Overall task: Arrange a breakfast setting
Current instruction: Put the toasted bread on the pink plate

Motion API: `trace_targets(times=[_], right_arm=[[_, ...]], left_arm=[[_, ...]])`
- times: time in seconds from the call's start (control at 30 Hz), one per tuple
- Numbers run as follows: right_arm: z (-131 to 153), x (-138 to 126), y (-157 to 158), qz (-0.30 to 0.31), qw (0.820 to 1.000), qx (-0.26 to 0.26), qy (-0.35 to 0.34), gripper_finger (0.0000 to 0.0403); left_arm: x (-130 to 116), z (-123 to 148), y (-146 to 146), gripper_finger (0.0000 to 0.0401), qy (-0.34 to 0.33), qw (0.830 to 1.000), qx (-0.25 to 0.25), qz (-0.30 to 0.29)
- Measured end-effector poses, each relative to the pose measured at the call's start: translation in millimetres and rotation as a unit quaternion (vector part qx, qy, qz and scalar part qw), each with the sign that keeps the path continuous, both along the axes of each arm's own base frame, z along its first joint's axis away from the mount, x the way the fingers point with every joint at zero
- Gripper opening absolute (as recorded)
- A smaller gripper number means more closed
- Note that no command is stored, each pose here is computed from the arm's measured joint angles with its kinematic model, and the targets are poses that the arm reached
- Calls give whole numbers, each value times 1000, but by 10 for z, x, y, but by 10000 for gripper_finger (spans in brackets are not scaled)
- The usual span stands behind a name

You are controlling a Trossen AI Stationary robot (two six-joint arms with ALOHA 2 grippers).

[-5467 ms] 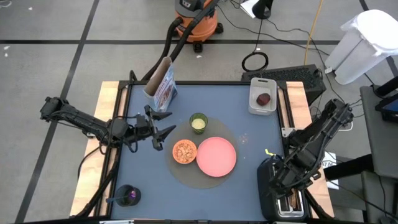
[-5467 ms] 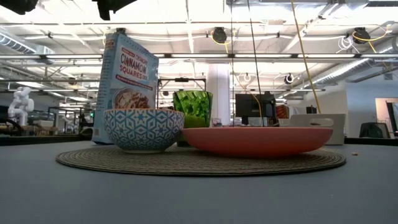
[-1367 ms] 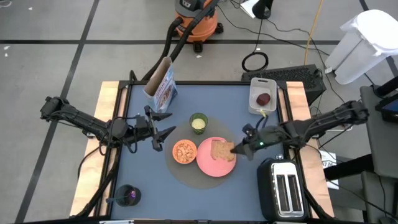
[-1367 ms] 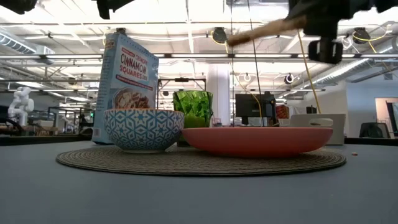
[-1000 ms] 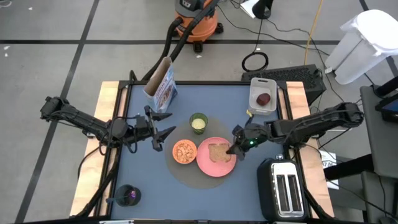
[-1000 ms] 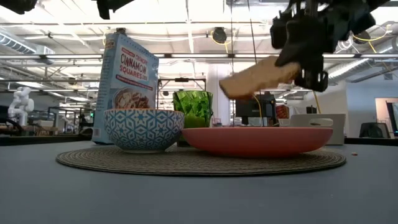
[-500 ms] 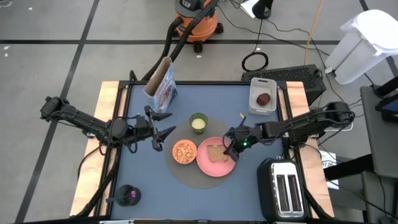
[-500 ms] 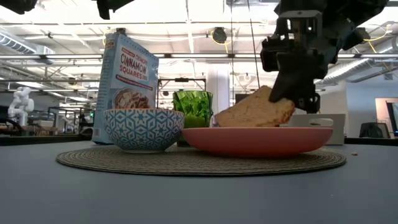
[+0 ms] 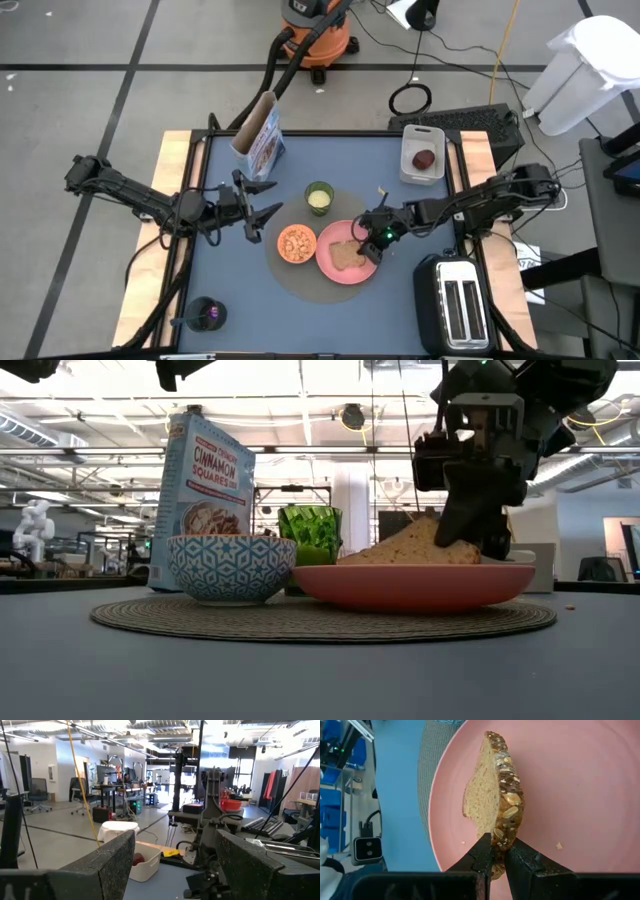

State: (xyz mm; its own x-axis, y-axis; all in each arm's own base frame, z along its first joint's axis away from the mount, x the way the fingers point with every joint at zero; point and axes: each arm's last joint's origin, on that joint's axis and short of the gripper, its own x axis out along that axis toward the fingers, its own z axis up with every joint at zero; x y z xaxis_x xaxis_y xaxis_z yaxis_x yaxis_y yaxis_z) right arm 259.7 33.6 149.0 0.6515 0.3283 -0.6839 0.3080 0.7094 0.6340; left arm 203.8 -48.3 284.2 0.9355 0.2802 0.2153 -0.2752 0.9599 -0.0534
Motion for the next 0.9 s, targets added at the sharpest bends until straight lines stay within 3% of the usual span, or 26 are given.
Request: trace_targets(times=[0.67, 0.9], right_arm=[[-3, 0, -10, 20, 999, -42, -14, 36], [-4, -1, -10, 25, 999, -46, -16, 75]], left_arm=[[0, 0, 0, 278, -1, 1000, -2, 0], [0, 0, 0, 278, -1, 1000, -2, 0]])
